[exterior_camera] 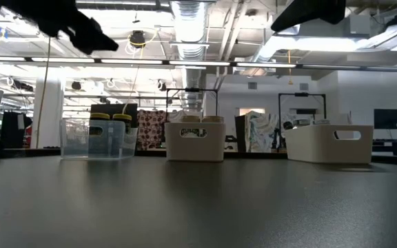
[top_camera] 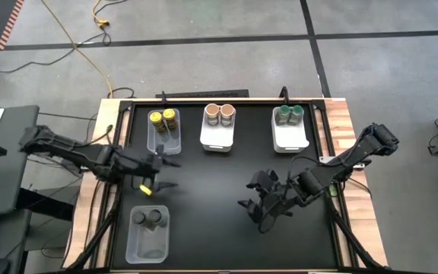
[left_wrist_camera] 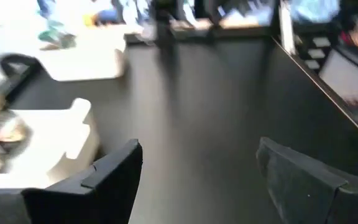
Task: Sort spices by type
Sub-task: Return to Home Position
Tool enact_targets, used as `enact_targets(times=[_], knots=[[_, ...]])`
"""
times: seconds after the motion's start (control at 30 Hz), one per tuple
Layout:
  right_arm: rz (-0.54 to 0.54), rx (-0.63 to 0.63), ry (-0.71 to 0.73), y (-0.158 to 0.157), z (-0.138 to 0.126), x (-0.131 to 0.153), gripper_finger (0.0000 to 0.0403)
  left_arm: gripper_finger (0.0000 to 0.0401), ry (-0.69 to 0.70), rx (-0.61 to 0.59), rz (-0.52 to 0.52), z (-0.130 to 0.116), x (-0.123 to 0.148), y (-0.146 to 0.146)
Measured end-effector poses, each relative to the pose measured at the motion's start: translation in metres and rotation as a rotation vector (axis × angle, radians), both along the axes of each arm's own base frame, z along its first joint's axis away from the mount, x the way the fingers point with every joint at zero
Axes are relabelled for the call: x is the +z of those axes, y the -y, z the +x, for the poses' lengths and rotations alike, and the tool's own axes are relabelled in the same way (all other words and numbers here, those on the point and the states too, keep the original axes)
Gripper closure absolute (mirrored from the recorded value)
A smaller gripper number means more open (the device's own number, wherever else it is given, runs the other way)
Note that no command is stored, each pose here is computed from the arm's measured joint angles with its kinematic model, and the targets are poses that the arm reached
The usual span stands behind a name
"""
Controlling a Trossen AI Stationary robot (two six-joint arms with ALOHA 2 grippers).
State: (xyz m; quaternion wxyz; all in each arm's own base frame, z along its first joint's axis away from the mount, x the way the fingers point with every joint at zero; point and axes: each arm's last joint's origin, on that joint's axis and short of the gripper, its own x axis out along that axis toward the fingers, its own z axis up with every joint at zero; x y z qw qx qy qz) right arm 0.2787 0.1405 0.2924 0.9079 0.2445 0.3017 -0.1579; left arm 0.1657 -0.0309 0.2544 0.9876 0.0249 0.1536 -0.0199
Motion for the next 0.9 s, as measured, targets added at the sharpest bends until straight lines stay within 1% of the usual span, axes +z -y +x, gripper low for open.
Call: enact_targets(times=[0.07, 0.17, 0.27, 0.37, 0.53, 0.6, 0.67, 0.7, 0.73, 0.83, 0.9], knots=[[0.001, -0.007, 0.0, 0.002, 0.001, 0.0, 0.0039, 0.0097, 0.061, 0.043, -0.008, -0.008, -0.011, -0.01], [0.002, -0.013, 0.001, 0.003, 0.002, 0.0, 0.0039, 0.0097, 0.106, 0.085, -0.029, -0.021, -0.028, -0.021], [0.003, -0.015, 0.002, 0.004, 0.002, 0.0, 0.0039, 0.0097, 0.154, 0.086, -0.047, -0.032, -0.039, -0.028], [0.017, -0.025, 0.005, 0.003, 0.002, 0.0, 0.0039, 0.0097, 0.194, 0.135, -0.061, -0.041, -0.047, -0.034], [0.027, -0.034, 0.006, 0.003, 0.002, 0.0, 0.0039, 0.0097, 0.277, 0.364, -0.143, -0.055, -0.057, -0.043], [0.028, -0.034, 0.007, 0.003, 0.002, 0.0, 0.0039, 0.0097, 0.303, 0.461, -0.14, -0.059, -0.063, -0.045], [0.031, -0.037, 0.007, 0.003, 0.002, 0.0, 0.0039, 0.0097, 0.342, 0.507, -0.14, -0.063, -0.068, -0.046], [0.037, -0.042, 0.008, 0.003, 0.002, 0.0, 0.0039, 0.0097, 0.369, 0.507, -0.144, -0.065, -0.07, -0.046], [0.042, -0.047, 0.009, 0.003, 0.002, 0.0, 0.0039, 0.0097, 0.398, 0.482, -0.157, -0.067, -0.071, -0.046], [0.044, -0.048, 0.009, 0.003, 0.002, 0.0, 0.0039, 0.0097, 0.479, 0.313, -0.184, -0.071, -0.072, -0.041], [0.042, -0.047, 0.007, 0.003, 0.002, 0.0, 0.0039, 0.0097, 0.482, 0.234, -0.186, -0.071, -0.072, -0.039]])
